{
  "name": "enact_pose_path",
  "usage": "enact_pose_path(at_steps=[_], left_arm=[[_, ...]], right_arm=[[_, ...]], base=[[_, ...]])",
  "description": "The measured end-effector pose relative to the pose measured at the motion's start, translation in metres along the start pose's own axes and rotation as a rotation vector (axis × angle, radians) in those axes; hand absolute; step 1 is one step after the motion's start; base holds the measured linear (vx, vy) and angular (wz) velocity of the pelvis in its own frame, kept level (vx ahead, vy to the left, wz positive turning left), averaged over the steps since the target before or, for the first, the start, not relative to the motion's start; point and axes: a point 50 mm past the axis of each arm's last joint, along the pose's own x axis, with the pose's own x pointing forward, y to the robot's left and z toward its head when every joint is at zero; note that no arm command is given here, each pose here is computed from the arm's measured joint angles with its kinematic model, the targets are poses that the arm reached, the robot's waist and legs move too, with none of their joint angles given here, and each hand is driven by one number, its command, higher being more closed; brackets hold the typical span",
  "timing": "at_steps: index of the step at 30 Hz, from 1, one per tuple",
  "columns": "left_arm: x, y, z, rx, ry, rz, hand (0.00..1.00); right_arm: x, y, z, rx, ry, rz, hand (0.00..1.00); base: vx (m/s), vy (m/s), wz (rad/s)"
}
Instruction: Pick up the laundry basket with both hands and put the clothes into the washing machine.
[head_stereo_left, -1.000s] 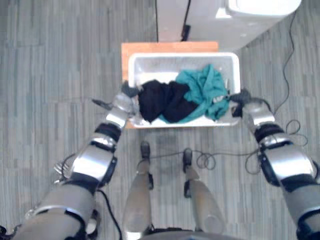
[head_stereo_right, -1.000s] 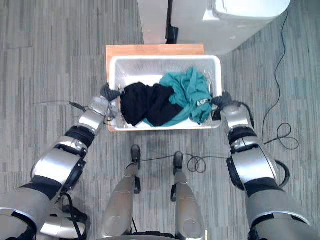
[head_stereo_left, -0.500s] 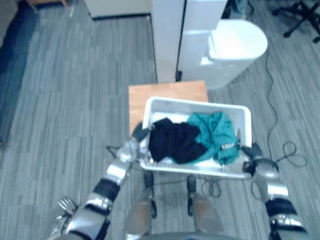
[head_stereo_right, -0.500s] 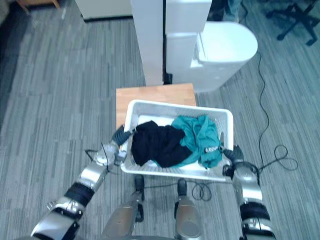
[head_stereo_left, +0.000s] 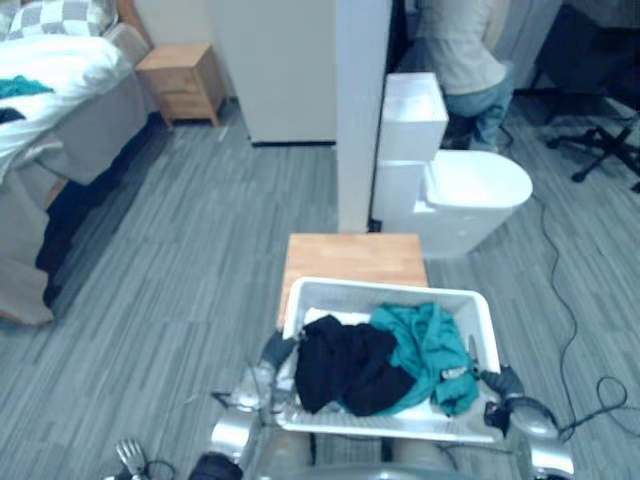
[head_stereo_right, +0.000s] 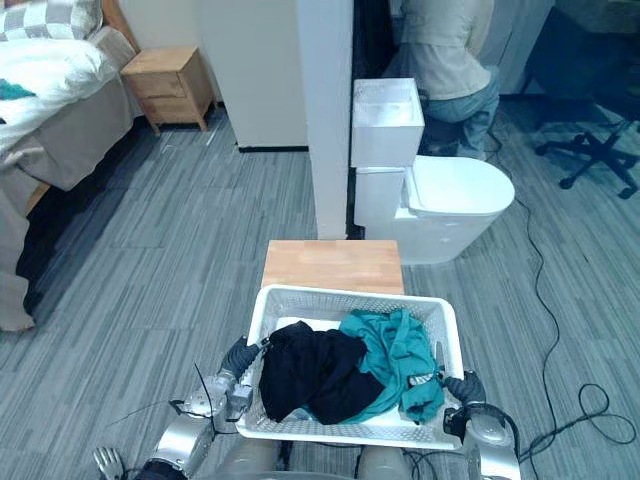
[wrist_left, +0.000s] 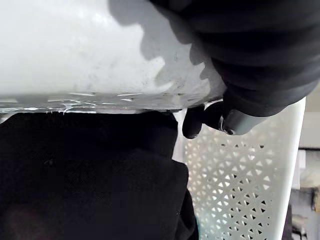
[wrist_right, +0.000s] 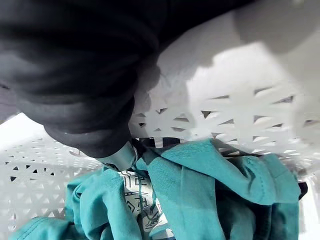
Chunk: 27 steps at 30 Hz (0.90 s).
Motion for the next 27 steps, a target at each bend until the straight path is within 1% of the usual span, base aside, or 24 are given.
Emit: enact_pose_path(at_steps=[4, 7, 8, 11, 12, 18, 19, 23, 27], left_arm=[[0.004, -0.004, 0.016, 0.016, -0.06, -0.007, 1.0], [0.006, -0.006, 0.022, 0.052, -0.08, -0.015, 1.0], [0.008, -0.006, 0.029, 0.072, -0.107, -0.015, 1.0], [0.008, 0.005, 0.038, 0.129, -0.139, 0.008, 1.0], [0.008, 0.005, 0.038, 0.131, -0.138, 0.009, 1.0], [0.005, 0.017, 0.051, 0.099, -0.194, 0.063, 1.0], [0.005, 0.016, 0.051, 0.068, -0.194, 0.076, 1.0], [0.003, 0.015, 0.047, 0.044, -0.196, 0.082, 1.0], [0.006, 0.011, 0.029, 0.029, -0.117, 0.076, 1.0]], right_arm=[[-0.005, -0.002, -0.002, 0.077, -0.018, -0.029, 1.0], [-0.019, -0.003, -0.011, 0.115, -0.025, -0.072, 1.0], [-0.025, 0.001, -0.016, 0.159, -0.027, -0.085, 1.0], [-0.027, 0.015, -0.019, 0.209, -0.021, -0.078, 1.0], [-0.027, 0.015, -0.019, 0.209, -0.018, -0.085, 1.0], [-0.021, 0.027, -0.005, 0.222, -0.073, -0.052, 1.0], [-0.018, 0.027, -0.001, 0.216, -0.089, -0.048, 1.0], [-0.012, 0.028, 0.003, 0.209, -0.095, -0.044, 1.0], [-0.012, 0.024, -0.016, 0.197, -0.018, -0.057, 1.0]], base=[[-0.18, 0.145, -1.47], [-0.24, 0.285, -1.45], [-0.23, 0.313, -1.79], [-0.1, 0.123, -1.53], [-0.07, 0.07, -1.58], [-0.01, -0.028, -1.55], [-0.01, -0.08, -1.66], [0.01, -0.074, -1.98], [0.07, -0.045, -1.23]])
